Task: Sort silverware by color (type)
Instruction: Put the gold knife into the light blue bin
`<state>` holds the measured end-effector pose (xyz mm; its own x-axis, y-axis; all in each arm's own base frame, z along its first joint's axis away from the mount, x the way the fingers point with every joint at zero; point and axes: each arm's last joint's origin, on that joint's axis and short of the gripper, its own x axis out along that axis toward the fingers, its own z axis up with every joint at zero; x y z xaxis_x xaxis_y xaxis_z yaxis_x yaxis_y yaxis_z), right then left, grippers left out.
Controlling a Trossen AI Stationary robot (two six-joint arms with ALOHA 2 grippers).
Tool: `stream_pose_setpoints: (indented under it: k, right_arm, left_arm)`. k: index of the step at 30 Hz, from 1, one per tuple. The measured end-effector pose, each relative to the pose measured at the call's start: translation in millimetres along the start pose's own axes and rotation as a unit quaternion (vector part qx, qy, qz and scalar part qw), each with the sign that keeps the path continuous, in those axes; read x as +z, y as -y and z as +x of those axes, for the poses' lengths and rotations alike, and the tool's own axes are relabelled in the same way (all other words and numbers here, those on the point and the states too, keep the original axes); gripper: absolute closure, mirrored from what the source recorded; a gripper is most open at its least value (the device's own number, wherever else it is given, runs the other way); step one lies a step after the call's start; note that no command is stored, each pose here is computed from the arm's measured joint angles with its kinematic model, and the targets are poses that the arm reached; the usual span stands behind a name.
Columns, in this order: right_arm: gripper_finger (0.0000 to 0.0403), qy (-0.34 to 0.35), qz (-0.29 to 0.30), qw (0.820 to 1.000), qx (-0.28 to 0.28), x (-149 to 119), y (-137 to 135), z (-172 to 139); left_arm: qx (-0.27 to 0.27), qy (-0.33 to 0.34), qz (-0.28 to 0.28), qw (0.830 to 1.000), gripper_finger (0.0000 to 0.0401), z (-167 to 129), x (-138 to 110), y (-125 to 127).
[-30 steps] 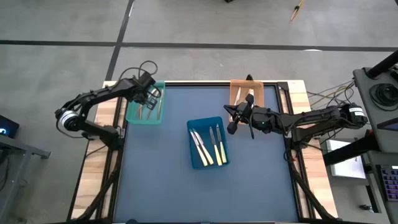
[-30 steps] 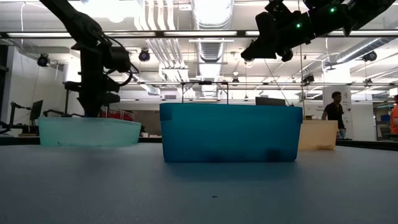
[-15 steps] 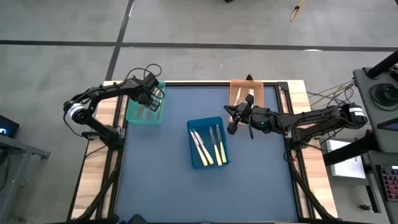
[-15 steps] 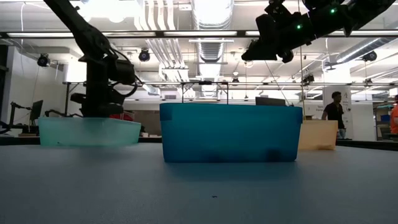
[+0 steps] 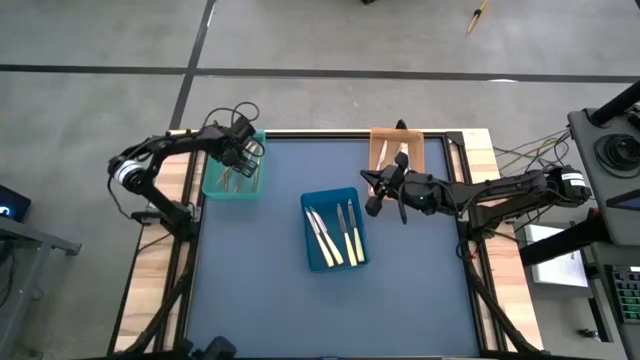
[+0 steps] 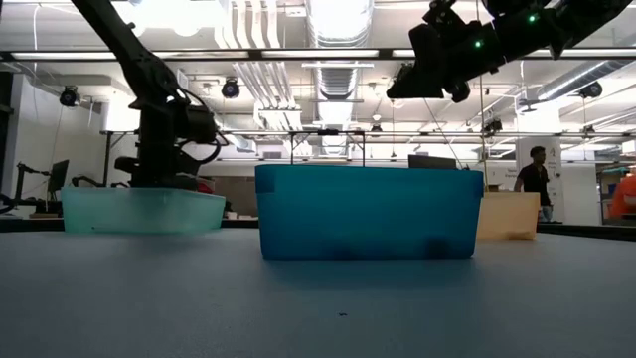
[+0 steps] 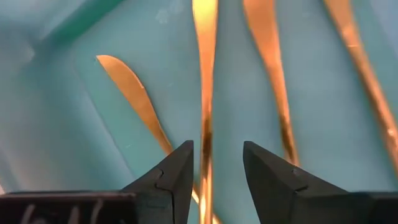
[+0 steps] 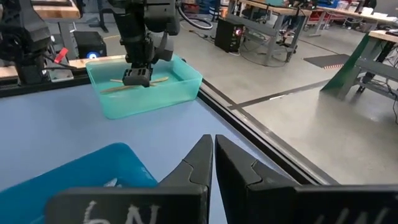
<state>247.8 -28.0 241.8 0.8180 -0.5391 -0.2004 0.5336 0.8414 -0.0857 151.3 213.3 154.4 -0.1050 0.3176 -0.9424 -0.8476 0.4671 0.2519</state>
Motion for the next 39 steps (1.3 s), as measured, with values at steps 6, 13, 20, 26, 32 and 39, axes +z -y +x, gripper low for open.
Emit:
stream_pose_setpoints:
  k: [6,13,20,26,32,39]
  right_arm:
    - [0.0394,-0.002,-0.001,1.0,0.0,-0.5,0.0,0.0]
    - [0.0394,-0.002,-0.002,1.0,0.0,-0.6,0.0,0.0]
    - [0.0394,-0.002,-0.003,1.0,0.0,-0.6,0.0,0.0]
    - [0.0394,-0.003,-0.003,1.0,0.0,-0.9,0.0,0.1]
    - [0.0394,-0.006,-0.005,1.0,0.0,-1.5,0.0,0.0]
    - [0.0394,-0.015,-0.01,1.0,0.0,-3.4,0.1,0.0]
  left_arm:
    - [-0.004,-0.009,-0.002,1.0,0.0286,4.6,0.1,-0.4]
    - [-0.006,-0.01,-0.01,1.0,0.0295,5.0,0.1,-0.5]
    - [-0.006,-0.01,-0.025,1.0,0.0337,5.1,0.0,-0.5]
    - [-0.012,-0.011,-0.045,0.999,0.0378,5.1,0.0,-0.1]
    - [-0.017,-0.009,-0.069,0.997,0.0396,4.4,0.3,0.2]
    - [-0.062,-0.037,-0.092,0.993,0.0399,-1.1,-1.4,3.8]
